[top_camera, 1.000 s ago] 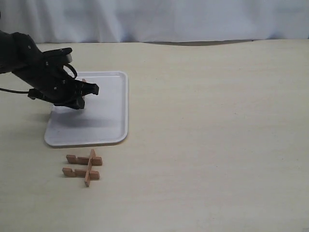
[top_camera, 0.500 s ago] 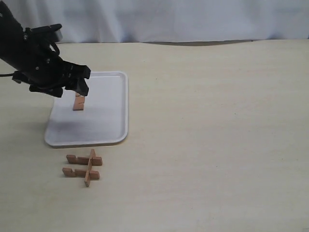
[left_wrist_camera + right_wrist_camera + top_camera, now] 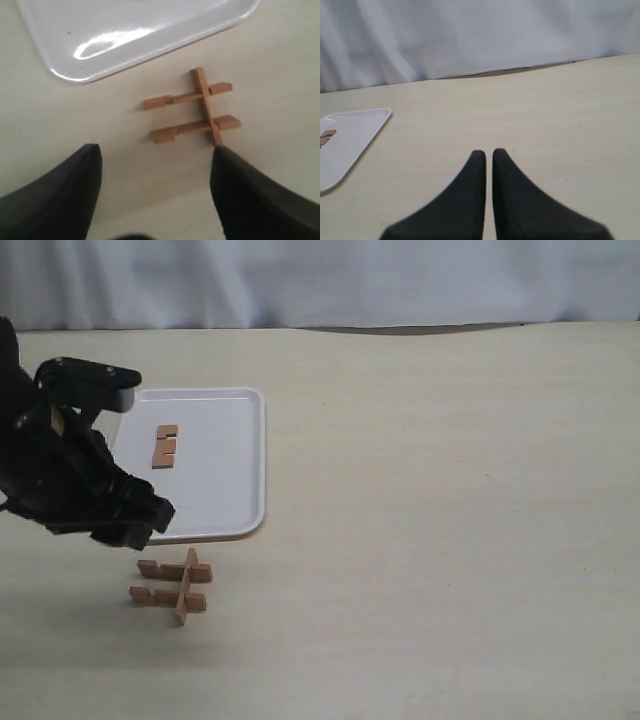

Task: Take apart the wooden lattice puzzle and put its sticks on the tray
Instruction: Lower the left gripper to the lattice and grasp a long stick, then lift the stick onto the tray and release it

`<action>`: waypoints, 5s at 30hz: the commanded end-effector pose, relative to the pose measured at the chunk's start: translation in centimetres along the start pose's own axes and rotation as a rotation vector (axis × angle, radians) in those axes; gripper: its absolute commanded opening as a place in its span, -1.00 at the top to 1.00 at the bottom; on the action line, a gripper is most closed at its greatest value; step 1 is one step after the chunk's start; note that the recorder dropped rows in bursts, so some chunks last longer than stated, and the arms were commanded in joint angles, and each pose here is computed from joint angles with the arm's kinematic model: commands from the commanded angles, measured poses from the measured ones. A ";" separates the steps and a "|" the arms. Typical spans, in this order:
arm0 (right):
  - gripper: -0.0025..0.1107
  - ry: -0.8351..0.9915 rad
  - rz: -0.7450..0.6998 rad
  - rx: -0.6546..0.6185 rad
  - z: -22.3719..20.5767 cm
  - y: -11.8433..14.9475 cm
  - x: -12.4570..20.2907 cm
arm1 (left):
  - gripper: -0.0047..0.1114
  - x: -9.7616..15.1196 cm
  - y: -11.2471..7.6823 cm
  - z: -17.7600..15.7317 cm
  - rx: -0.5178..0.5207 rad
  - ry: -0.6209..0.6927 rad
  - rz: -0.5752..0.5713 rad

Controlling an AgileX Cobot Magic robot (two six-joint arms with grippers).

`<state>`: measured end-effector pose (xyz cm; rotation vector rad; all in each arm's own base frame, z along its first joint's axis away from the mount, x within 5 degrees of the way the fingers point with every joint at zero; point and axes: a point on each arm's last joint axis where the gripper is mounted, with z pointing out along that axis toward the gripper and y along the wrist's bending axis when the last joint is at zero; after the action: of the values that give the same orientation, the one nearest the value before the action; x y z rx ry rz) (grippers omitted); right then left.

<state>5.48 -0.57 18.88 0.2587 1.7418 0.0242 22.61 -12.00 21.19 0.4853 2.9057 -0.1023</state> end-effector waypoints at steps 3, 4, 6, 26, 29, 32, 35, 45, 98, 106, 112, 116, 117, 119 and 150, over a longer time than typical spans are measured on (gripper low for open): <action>0.88 0.004 -0.003 -0.001 0.0 0.0 0.1 | 0.11 2.6 -2.8 0.7 0.064 -0.016 0.016; 0.88 0.004 -0.003 -0.001 0.0 0.0 0.1 | 0.15 2.8 -3.1 0.8 0.074 -0.013 0.020; 0.88 0.004 -0.003 -0.001 0.0 0.0 0.1 | 0.23 3.1 -3.9 1.0 0.092 -0.015 0.037; 0.88 0.004 -0.003 -0.001 0.0 0.0 0.1 | 0.25 4.7 -7.3 5.0 0.023 0.115 0.128; 0.88 0.004 -0.003 -0.001 0.0 0.0 0.1 | 0.25 4.3 -7.3 6.2 -0.004 0.106 0.131; 0.88 0.004 -0.003 -0.001 0.0 0.0 0.1 | 0.25 4.1 -7.3 6.8 -0.010 0.094 0.130; 0.88 0.004 -0.003 -0.001 0.0 0.0 0.1 | 0.25 3.9 -7.1 7.1 -0.037 0.085 0.144; 0.88 0.004 -0.003 -0.001 0.0 0.0 0.1 | 0.25 3.2 -6.7 8.0 -0.091 0.019 0.074; 0.88 0.004 -0.003 -0.001 0.0 0.0 0.1 | 0.92 -1.5 -5.3 2.3 0.131 -0.498 0.080; 0.88 0.004 -0.003 -0.001 0.0 0.0 0.1 | 0.92 -5.4 -0.3 7.9 0.027 -0.368 -0.140; 0.88 0.004 -0.003 -0.001 0.0 0.0 0.1 | 0.92 -8.3 -0.9 10.2 0.015 -0.248 -0.080; 0.88 0.004 -0.003 -0.001 0.0 0.0 0.1 | 0.92 -10.2 -1.8 10.2 0.124 -0.170 0.000; 0.88 0.004 -0.003 -0.001 0.0 0.0 0.1 | 0.92 -10.7 -1.7 10.0 0.153 -0.167 -0.009; 0.88 0.004 -0.003 -0.001 0.0 0.0 0.1 | 0.92 -11.5 -1.1 9.6 0.186 -0.184 -0.039; 0.88 0.004 -0.003 -0.001 0.0 0.0 0.1 | -0.40 -10.6 1.8 4.6 0.223 -0.132 -0.052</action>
<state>5.47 -0.57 18.85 0.2588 1.7450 0.0246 34.76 -14.26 16.48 0.3770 2.7901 -0.4415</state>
